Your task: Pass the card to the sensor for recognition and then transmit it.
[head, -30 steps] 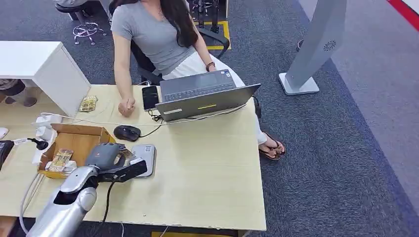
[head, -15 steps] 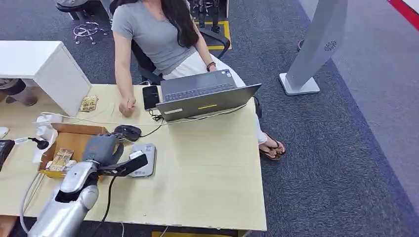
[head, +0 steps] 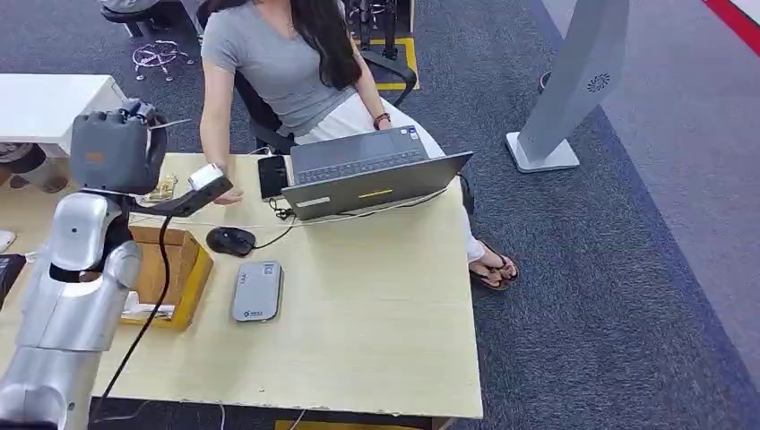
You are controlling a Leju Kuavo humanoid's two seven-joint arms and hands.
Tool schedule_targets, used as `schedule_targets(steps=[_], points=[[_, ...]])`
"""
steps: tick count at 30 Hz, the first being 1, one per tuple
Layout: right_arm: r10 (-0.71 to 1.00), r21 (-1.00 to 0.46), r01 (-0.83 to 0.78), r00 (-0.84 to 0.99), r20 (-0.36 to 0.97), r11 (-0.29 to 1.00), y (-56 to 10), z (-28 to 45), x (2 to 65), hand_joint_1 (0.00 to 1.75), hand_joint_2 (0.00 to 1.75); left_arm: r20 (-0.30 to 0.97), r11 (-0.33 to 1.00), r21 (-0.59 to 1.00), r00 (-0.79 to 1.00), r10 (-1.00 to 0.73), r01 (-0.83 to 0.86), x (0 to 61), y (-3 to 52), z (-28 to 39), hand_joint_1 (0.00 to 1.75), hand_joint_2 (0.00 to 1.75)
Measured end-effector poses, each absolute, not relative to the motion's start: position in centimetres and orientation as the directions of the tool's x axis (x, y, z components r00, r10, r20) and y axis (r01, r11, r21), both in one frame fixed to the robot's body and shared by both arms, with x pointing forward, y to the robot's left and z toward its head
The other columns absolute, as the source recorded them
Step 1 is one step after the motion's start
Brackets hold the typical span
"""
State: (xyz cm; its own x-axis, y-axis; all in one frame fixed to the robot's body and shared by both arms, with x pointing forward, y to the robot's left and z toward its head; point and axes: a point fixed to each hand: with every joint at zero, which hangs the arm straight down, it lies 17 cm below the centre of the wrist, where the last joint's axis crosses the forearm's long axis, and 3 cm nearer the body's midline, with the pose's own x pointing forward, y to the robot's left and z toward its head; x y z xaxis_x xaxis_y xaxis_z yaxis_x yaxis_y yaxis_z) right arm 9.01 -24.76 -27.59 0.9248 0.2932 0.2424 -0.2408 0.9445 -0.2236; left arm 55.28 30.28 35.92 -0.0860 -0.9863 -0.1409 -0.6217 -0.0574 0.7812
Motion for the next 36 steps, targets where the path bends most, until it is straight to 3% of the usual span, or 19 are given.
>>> schedule_targets(steps=[17,18,36], points=[[0.289,-0.217,-0.238,0.926,0.244,0.947,-24.3,-27.5,9.1,0.0,1.75,-0.161,-0.14,0.81,0.013,-0.987,-0.57,58.1,34.5,34.7,1.75,1.75],[0.288,-0.217,-0.238,0.926,0.244,0.947,-24.3,-27.5,9.2,0.0,1.75,-0.162,-0.142,0.812,0.015,-0.987,-0.567,58.1,34.5,34.5,0.0,1.75],[0.284,-0.219,-0.232,0.928,0.243,0.948,-24.4,-27.5,9.2,0.0,1.75,-0.145,-0.133,0.83,0.021,-0.989,-0.541,57.7,35.4,31.4,0.0,1.75]])
